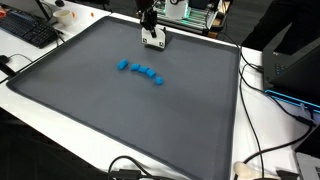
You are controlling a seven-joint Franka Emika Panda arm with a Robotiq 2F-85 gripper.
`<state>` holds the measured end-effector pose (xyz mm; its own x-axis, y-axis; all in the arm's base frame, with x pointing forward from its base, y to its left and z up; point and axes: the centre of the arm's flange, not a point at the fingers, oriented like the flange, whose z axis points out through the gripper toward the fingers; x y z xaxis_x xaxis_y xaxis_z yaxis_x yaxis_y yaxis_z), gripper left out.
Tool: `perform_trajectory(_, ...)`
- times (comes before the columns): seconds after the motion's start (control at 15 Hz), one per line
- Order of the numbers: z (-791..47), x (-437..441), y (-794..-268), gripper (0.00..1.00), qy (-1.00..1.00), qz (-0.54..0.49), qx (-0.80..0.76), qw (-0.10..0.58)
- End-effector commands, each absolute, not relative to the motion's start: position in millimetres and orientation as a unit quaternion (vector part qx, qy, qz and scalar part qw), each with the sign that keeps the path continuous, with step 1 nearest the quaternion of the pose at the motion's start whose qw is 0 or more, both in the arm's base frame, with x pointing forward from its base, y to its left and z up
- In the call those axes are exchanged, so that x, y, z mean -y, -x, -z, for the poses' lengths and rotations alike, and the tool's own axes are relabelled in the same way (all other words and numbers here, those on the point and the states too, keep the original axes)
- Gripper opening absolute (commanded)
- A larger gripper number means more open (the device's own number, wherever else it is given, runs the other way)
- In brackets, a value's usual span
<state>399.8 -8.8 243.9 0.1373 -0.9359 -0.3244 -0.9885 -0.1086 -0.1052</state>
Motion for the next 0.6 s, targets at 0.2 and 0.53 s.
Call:
perform_trajectory(0.2, -240.2, 12.5, -392.6, 0.01, 0.737, -0.085, -0.651, 0.161)
perform_trajectory(0.53, -235.5, 10.5, -394.7, 0.01, 0.737, -0.083, -0.651, 0.162)
